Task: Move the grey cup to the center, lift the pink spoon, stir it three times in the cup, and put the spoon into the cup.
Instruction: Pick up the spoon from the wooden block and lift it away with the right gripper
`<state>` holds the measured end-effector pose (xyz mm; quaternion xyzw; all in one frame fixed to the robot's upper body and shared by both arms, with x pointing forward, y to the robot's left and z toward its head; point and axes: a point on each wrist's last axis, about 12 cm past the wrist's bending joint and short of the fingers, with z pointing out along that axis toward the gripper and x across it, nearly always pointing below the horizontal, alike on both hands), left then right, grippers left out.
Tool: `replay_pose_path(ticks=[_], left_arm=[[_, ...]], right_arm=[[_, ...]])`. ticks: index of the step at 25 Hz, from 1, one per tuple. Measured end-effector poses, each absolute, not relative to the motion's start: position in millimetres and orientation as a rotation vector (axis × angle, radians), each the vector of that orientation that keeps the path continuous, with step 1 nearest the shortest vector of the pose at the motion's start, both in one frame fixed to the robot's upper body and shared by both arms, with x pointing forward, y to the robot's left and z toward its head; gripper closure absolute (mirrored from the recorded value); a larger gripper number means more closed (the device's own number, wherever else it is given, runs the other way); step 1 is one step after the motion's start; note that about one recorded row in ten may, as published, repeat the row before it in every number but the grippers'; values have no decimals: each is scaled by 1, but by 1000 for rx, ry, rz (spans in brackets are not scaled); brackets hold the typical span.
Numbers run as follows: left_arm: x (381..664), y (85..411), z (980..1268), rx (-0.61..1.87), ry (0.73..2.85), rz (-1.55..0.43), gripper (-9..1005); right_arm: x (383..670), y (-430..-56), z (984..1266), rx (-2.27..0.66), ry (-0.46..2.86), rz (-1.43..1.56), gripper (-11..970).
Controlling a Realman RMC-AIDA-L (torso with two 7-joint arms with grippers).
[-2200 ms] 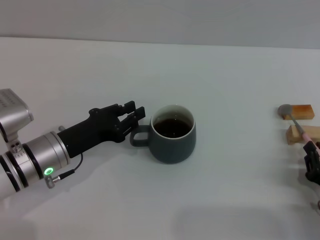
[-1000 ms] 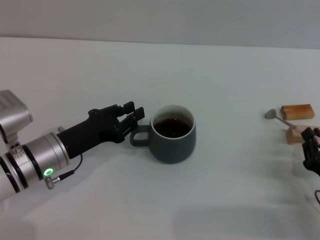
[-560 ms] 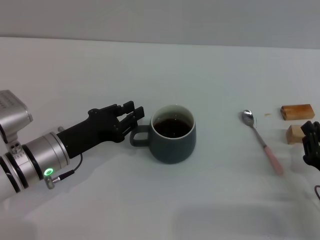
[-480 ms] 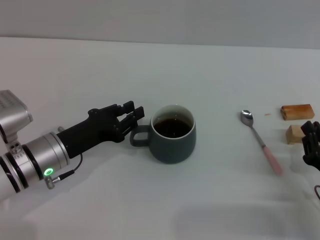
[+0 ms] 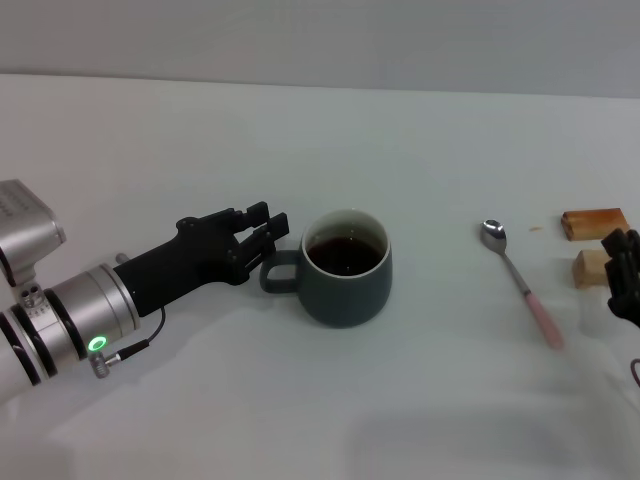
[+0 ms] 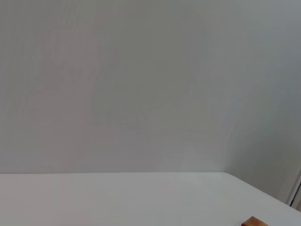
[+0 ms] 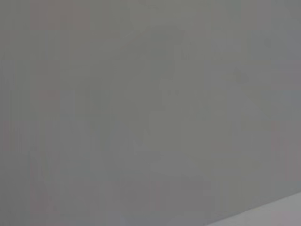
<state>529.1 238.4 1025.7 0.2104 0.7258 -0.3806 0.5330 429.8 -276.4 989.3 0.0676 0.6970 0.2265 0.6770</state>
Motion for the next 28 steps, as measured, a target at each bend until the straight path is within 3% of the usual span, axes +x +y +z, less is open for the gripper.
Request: replay_pose_path(ticks=[12,28], left_arm=[[530,238,1025,500,1737,-903,671],[532,236,1024,495,1753,-891,671]], right_arm=[[466,-311,1018,11,1535,740,836],[521,-379,1113,-235,1662,740,822]])
